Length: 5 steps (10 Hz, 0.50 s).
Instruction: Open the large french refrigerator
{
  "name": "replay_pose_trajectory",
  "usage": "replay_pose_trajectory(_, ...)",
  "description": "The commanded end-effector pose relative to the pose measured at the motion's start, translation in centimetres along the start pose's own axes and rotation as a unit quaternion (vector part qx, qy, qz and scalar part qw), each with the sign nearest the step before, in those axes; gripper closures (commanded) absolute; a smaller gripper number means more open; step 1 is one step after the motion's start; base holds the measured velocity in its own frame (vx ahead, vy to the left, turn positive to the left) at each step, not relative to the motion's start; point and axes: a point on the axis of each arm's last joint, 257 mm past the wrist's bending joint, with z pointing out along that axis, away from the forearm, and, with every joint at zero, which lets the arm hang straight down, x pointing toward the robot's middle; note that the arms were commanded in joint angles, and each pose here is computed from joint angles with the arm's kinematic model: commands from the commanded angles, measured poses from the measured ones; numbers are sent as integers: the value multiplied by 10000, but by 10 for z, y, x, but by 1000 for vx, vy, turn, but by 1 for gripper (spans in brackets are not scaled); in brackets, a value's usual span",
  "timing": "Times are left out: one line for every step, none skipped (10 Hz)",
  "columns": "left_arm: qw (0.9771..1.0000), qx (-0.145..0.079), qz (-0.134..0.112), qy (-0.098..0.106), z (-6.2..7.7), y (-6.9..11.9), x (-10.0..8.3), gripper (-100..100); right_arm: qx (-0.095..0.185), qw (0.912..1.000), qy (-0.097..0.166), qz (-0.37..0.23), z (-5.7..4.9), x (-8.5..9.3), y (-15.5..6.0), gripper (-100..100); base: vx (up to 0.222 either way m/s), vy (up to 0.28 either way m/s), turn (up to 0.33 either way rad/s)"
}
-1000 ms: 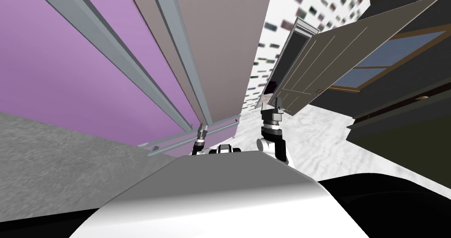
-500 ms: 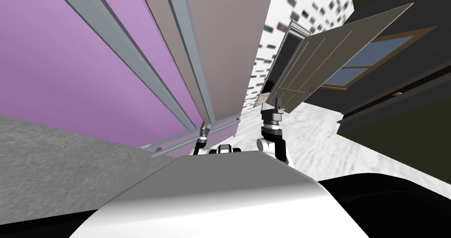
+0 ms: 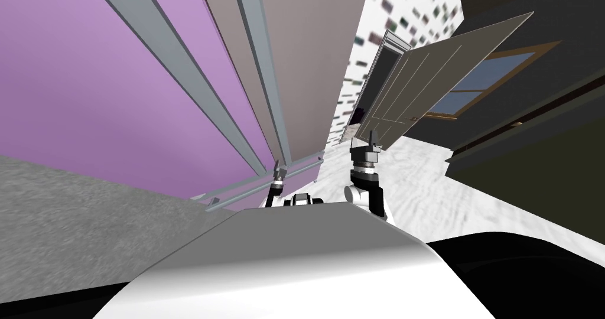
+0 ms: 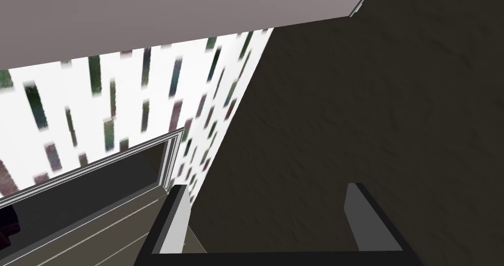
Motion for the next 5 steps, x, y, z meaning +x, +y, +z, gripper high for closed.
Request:
replay_pose_trajectory(9991,102,-397,-99,9,5,21,-100,0,10000,0,0,0,0,0,0,-12,29,-20)
replay_pose_trajectory(9985,141,-518,-135,12,6,28,-100,0,10000,0,0,0,0,0,0,-10,19,-20)
replay_pose_trajectory(9980,165,-589,-158,14,6,32,-100,0,10000,0,0,0,0,0,0,-4,10,-9)
replay_pose_trajectory(9984,150,-534,-140,13,6,28,-100,0,10000,0,0,0,0,0,0,0,0,0)
replay_pose_trajectory(9983,144,-551,-131,23,3,32,-100,0,10000,0,0,0,0,0,0,13,-1,24)
